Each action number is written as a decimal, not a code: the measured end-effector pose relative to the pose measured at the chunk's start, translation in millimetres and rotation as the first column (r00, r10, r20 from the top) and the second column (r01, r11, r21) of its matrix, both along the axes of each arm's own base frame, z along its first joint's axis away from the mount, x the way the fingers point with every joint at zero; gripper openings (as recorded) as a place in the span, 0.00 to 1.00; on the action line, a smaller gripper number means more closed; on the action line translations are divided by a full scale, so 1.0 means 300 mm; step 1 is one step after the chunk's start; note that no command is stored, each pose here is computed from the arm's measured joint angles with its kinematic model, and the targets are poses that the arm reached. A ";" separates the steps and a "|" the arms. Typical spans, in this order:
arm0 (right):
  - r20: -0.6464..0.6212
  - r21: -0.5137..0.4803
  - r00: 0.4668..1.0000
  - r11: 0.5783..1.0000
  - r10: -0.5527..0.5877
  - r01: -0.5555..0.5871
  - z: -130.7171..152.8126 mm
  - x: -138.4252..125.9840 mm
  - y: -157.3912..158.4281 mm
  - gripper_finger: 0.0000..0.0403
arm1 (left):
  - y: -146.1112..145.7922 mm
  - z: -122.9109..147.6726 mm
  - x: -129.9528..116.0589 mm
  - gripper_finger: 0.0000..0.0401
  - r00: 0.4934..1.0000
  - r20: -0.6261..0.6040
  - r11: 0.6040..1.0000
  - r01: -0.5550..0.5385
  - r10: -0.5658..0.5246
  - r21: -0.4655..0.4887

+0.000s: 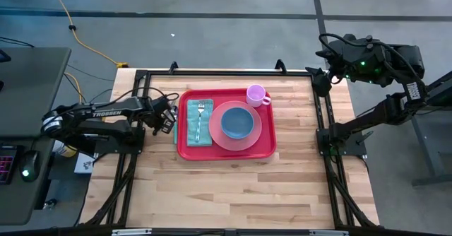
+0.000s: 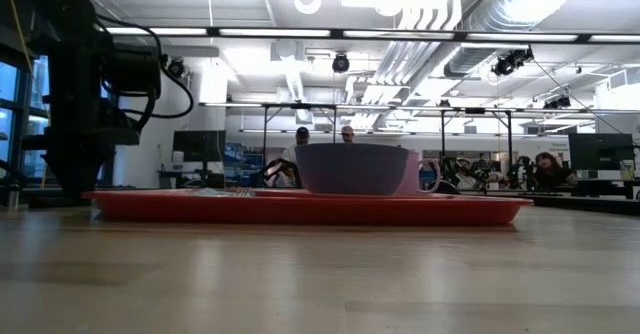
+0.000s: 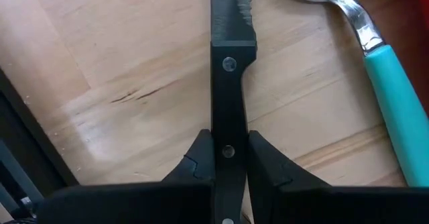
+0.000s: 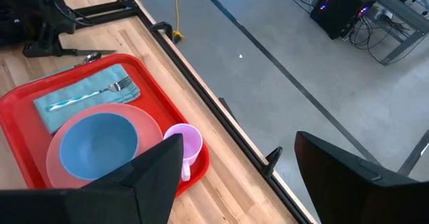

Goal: Set up tray
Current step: Put the knife on the blue towel on the tray

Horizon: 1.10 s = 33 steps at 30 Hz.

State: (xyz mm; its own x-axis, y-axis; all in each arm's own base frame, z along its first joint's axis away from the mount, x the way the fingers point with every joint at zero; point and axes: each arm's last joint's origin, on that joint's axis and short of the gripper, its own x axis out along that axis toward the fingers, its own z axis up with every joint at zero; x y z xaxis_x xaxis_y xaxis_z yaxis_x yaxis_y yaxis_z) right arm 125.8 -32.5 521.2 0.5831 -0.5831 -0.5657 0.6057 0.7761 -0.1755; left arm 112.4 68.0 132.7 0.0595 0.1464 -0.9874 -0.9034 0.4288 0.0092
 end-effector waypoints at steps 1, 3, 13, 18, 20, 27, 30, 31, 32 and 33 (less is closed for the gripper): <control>0.000 0.001 1.000 1.000 0.001 -0.001 0.000 0.000 0.000 0.66 | -0.001 0.001 -0.001 0.17 1.000 0.002 1.000 0.000 0.000 0.001; 0.001 0.003 1.000 1.000 0.003 -0.003 0.000 0.000 0.000 0.66 | -0.002 0.004 -0.004 0.16 1.000 0.007 1.000 -0.001 0.001 0.004; 0.001 0.005 1.000 1.000 0.006 -0.006 0.000 0.000 0.000 0.66 | -0.016 0.027 -0.040 0.16 0.999 0.001 0.998 -0.042 0.042 0.055; -0.001 0.003 1.000 1.000 0.007 -0.007 0.000 0.000 0.001 0.66 | -0.019 0.046 -0.042 0.16 0.997 0.062 0.996 -0.046 0.041 0.079; -0.001 0.003 1.000 1.000 0.007 -0.007 0.000 0.000 0.001 0.66 | -0.019 0.056 -0.042 0.16 0.994 0.101 0.994 -0.049 0.039 0.094; -0.002 0.000 1.000 1.000 0.003 -0.003 0.000 0.000 0.000 0.66 | -0.026 0.099 -0.052 0.16 0.967 0.246 0.986 -0.104 0.069 0.133; -0.002 -0.003 1.000 1.000 0.000 0.000 0.000 0.000 0.000 0.66 | -0.032 0.118 -0.060 0.16 0.947 0.311 0.981 -0.128 0.078 0.143; -0.002 -0.003 1.000 1.000 0.000 0.000 0.000 0.000 0.000 0.66 | -0.034 0.125 -0.061 0.16 0.938 0.339 0.980 -0.134 0.077 0.147; -0.002 -0.003 1.000 1.000 0.000 0.000 0.000 0.000 0.000 0.66 | -0.034 0.133 -0.062 0.16 0.927 0.368 0.978 -0.140 0.075 0.155; -0.002 -0.004 1.000 1.000 0.000 0.000 0.000 0.000 0.000 0.66 | -0.035 0.141 -0.062 0.16 0.914 0.400 0.976 -0.144 0.069 0.162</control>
